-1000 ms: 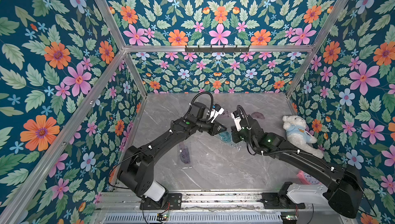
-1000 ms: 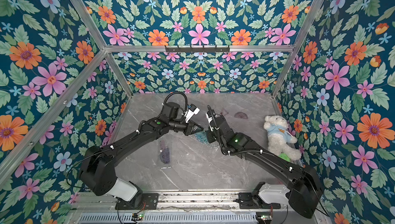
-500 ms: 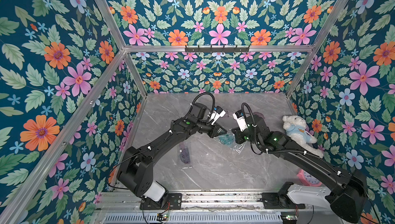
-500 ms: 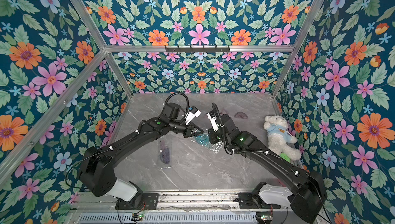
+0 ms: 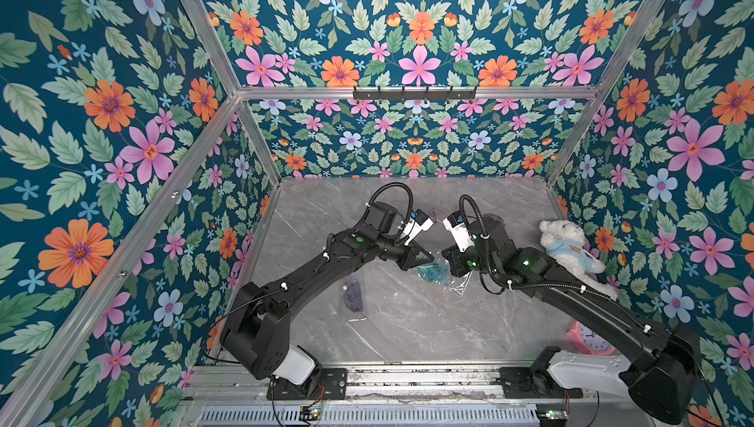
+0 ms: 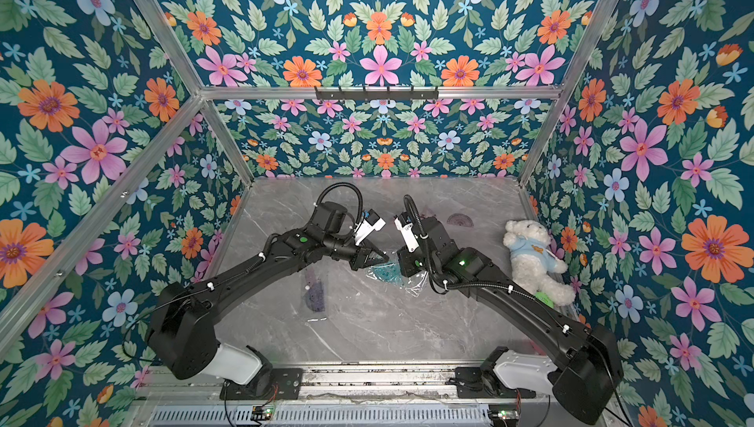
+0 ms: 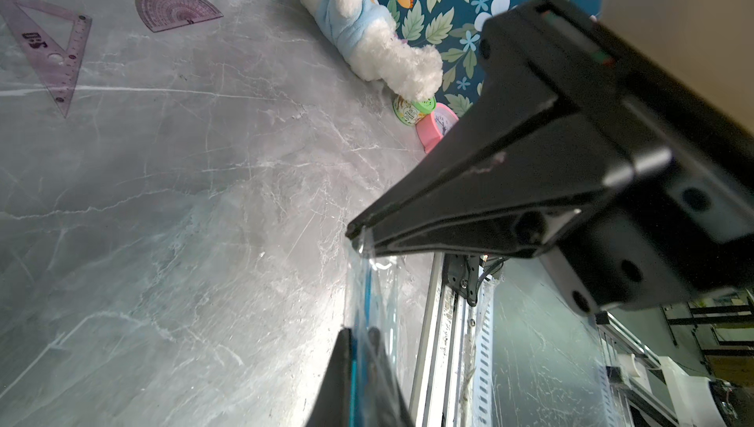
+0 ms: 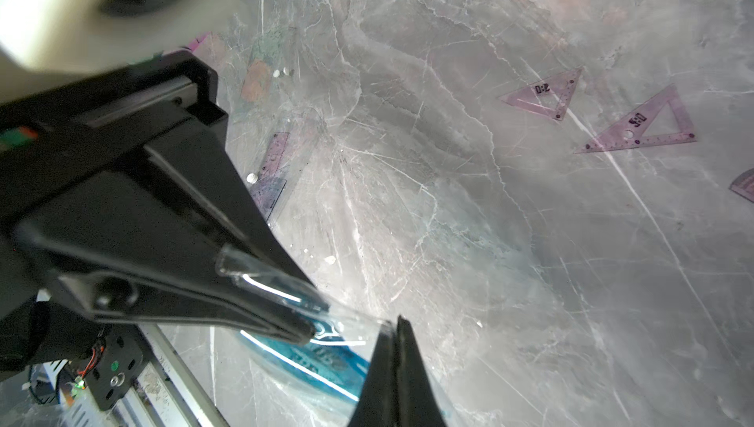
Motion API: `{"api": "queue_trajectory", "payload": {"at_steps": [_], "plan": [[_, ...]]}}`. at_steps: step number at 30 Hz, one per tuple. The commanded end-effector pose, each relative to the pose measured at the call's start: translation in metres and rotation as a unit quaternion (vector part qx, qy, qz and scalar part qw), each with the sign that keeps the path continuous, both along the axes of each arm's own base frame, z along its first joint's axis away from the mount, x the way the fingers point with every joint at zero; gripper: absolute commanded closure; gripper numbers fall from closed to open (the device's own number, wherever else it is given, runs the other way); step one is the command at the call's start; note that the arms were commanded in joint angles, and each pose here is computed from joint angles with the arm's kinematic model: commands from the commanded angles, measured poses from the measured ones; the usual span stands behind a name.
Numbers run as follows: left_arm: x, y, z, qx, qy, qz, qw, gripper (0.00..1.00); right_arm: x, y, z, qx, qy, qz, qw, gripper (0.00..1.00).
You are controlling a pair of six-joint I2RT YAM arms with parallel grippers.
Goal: Open the ruler set and take out the ruler
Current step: Open the ruler set bag.
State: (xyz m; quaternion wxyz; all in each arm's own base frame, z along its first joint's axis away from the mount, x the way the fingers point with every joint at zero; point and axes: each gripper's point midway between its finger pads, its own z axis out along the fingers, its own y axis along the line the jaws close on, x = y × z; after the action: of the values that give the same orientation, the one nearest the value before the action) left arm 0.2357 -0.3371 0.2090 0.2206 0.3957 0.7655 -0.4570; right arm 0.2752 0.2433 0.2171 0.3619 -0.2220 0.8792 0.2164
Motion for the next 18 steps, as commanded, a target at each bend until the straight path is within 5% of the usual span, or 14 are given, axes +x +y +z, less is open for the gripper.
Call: {"api": "queue_trajectory", "payload": {"at_steps": [1, 18], "plan": [[-0.022, 0.017, -0.025, 0.053, 0.050, -0.006, 0.997, 1.00, 0.020, -0.014, 0.012, -0.016, -0.040, -0.043, 0.998, 1.00], [-0.026, 0.026, -0.030, 0.067, 0.042, 0.001, 0.997, 1.00, 0.002, -0.004, 0.009, 0.000, -0.001, 0.007, 1.000, 1.00]]}}
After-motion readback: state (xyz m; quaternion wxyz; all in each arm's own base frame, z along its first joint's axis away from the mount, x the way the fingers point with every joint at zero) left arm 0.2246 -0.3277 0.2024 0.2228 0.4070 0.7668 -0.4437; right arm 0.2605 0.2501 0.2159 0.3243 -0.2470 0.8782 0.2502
